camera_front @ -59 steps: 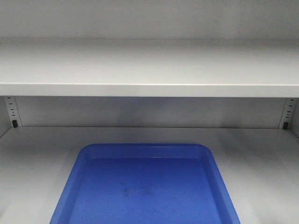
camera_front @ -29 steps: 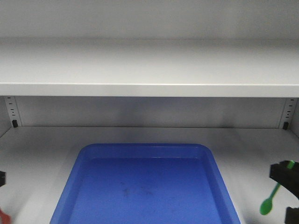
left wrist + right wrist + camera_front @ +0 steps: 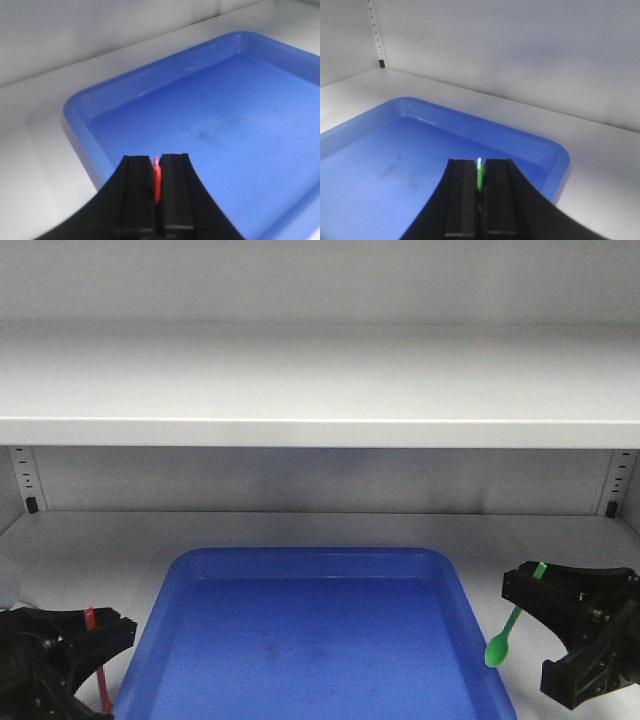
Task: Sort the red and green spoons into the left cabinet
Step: 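Extend both grippers over the blue tray holding the spoons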
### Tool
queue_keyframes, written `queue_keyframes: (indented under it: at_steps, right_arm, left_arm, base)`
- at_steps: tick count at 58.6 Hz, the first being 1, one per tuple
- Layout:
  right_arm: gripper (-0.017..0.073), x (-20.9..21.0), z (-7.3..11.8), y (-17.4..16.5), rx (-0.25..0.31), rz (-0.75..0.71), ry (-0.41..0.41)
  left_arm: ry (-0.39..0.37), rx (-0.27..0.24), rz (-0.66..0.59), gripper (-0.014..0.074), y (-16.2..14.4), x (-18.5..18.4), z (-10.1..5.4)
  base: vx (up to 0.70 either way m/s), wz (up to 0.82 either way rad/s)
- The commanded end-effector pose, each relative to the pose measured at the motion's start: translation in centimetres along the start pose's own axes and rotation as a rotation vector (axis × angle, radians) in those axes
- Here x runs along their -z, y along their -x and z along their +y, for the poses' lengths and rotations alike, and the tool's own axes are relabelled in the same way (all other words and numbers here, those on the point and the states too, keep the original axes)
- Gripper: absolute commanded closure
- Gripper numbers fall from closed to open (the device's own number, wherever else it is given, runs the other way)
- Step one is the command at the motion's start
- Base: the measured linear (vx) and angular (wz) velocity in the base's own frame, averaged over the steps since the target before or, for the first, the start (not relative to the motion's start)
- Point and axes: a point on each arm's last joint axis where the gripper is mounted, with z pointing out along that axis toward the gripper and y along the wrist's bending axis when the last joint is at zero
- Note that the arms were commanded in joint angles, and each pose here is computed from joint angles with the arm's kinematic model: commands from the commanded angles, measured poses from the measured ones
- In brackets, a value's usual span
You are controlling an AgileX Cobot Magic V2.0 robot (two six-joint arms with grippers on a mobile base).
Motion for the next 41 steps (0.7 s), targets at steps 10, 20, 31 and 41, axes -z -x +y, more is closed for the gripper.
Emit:
queue_keyframes:
  at_steps: [10, 20, 31, 41]
  right_arm:
    - [0.0562, 0.3, 0.1, 2.3, -0.026, -0.106, 0.018]
    - [0.0562, 0.3, 0.1, 2.3, -0.026, -0.106, 0.018]
    - [0.0562, 0.3, 0.1, 2.3, -0.026, -0.107, 0.022]
    - [0.0562, 0.3, 0.5, 2.4, -0.025, -0.116, 0.058]
  left_arm:
    - [0.06, 0.02, -0.114, 0.0594, 2.9, 0.6, 0.3]
    - [0.079, 0.038, -0.121, 0.0594, 3.1, 0.6, 0.5]
    - [0.066, 0.04, -0.185, 0.0594, 5.2, 1.1, 0.4]
    - [0.002, 0.074, -0.226, 0.0594, 6.3, 1.3, -0.1]
  base:
    - [0.0, 0.0]
    - [0.0, 0.0]
    - [0.0, 0.0]
    - [0.0, 0.0]
